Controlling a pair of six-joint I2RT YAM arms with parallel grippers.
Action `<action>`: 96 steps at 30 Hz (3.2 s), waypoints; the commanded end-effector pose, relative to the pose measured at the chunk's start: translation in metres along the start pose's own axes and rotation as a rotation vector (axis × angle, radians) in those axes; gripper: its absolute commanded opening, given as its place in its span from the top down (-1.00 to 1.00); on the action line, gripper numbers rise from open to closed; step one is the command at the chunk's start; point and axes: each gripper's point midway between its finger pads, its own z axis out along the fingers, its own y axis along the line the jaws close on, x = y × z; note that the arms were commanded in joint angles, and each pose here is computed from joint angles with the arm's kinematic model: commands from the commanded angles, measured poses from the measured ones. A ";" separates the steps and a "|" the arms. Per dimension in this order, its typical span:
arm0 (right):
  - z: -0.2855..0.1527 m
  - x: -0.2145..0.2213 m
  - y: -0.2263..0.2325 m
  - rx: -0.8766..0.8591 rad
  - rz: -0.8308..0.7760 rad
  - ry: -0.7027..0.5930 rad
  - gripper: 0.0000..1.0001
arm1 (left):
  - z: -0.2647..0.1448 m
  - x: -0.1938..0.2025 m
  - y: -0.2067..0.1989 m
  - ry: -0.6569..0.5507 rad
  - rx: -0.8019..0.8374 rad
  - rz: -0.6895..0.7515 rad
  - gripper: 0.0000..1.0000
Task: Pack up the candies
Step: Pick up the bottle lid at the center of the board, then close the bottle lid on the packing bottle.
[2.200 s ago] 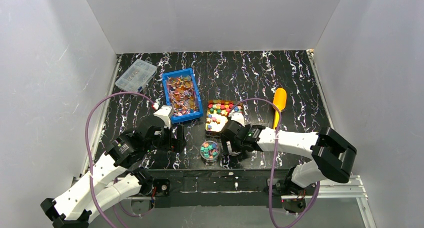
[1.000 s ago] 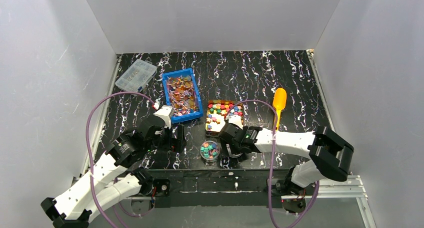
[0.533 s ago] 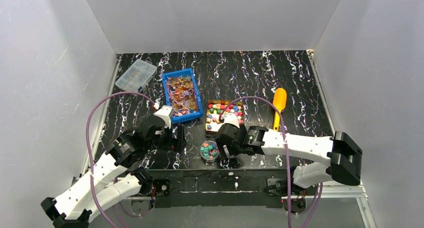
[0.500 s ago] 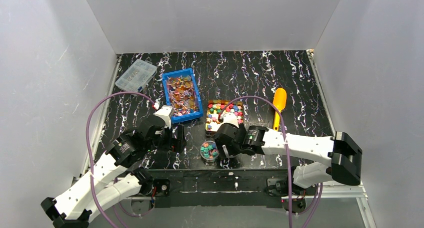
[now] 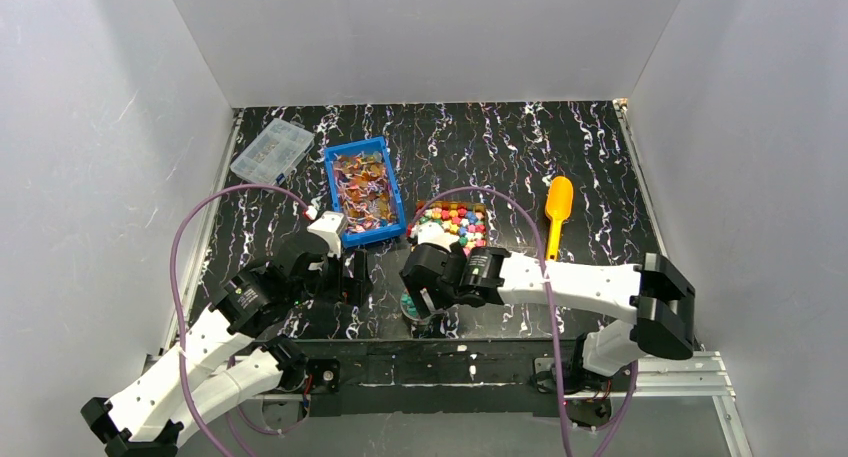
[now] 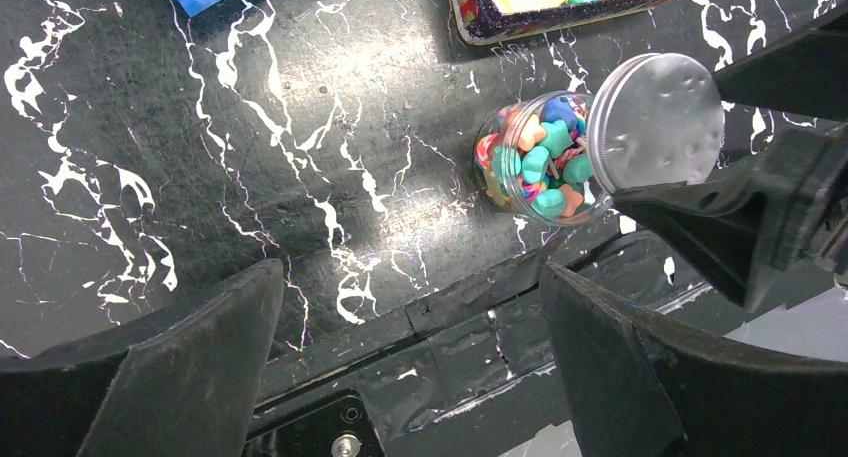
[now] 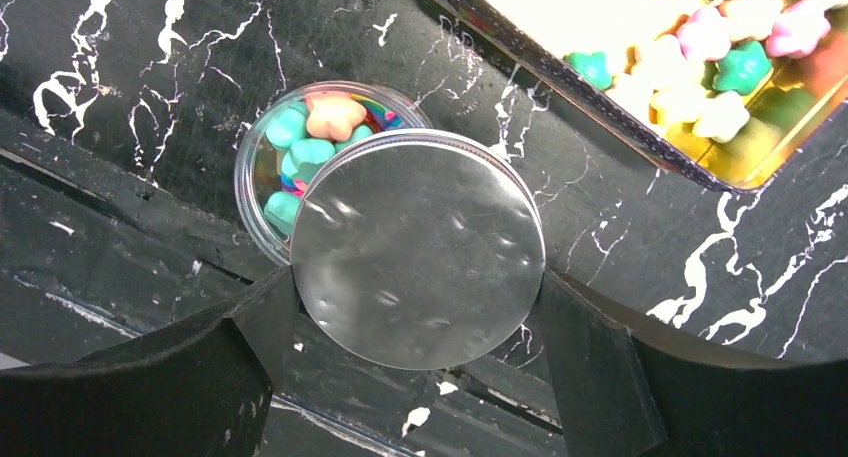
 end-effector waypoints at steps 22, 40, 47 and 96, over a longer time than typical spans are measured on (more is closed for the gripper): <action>0.027 -0.013 0.042 -0.077 -0.047 0.011 -0.44 | -0.005 0.000 0.009 -0.020 -0.044 -0.014 -0.99; 0.041 0.017 0.040 -0.028 -0.080 0.076 -0.51 | -0.005 0.001 0.009 -0.015 -0.043 -0.019 -0.99; 0.045 0.025 0.031 0.012 -0.077 0.072 -0.64 | -0.006 0.001 0.007 -0.014 -0.032 -0.030 -0.99; 0.013 0.013 0.042 -0.046 -0.068 -0.049 -0.97 | -0.009 0.018 -0.008 0.072 0.021 -0.157 -0.99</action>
